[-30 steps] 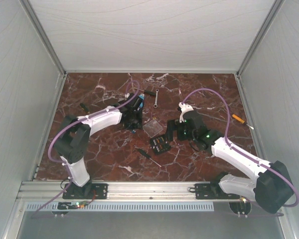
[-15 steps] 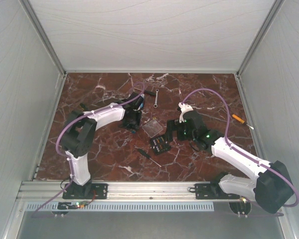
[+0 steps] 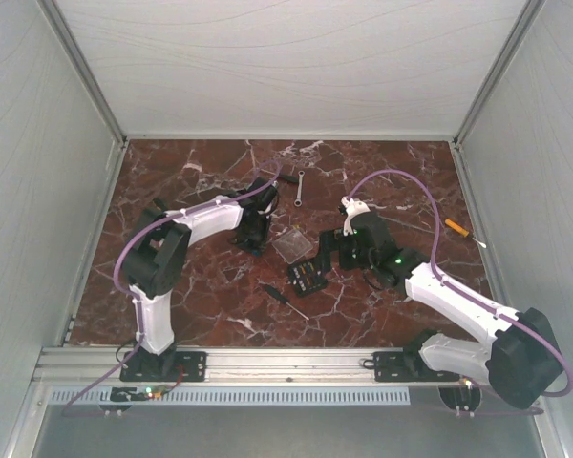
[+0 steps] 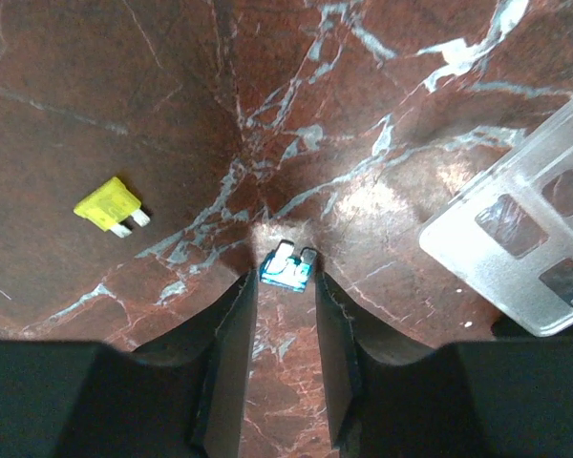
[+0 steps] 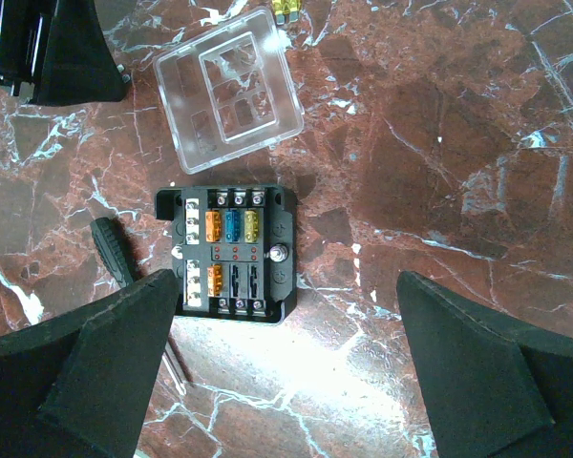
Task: Snap on the fuse box
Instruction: Pick up the fuse from the center of the board.
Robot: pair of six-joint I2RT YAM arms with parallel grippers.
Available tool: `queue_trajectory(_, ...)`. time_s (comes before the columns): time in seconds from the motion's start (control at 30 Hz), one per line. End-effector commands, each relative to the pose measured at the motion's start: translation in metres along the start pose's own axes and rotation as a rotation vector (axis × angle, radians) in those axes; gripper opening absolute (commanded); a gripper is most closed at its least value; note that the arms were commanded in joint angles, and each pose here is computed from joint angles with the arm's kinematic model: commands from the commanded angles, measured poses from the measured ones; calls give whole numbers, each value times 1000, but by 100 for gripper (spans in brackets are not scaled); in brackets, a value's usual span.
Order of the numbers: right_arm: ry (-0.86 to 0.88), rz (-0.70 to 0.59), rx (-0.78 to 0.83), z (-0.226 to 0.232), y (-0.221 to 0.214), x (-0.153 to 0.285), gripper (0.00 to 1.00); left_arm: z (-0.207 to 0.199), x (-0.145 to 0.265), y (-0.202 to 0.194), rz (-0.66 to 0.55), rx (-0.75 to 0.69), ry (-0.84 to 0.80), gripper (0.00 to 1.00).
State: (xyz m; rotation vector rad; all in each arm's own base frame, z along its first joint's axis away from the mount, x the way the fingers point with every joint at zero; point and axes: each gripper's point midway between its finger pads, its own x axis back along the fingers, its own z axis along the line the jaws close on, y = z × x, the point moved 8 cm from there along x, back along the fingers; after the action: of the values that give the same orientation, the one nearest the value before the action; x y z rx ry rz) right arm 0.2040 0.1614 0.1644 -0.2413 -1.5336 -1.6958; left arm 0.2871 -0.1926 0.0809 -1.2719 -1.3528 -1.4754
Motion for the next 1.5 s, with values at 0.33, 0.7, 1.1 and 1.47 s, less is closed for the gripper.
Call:
queue_trajectory(0.33, 6, -23, 3, 0, 3, -1, 98, -10, 5, 5, 24, -7, 18, 32)
queue_trajectory(0.7, 7, -27, 2, -1, 3, 0, 98, -12, 2, 13, -9, -28, 88, 40)
queue_trajectory(1.1, 8, -24, 2, -1, 2, 0, 98, -12, -5, 12, 27, -50, 29, 40)
queue_trajectory(1.47, 13, -21, 2, 0, 2, -1, 98, -25, 7, -7, 71, -60, -72, 37)
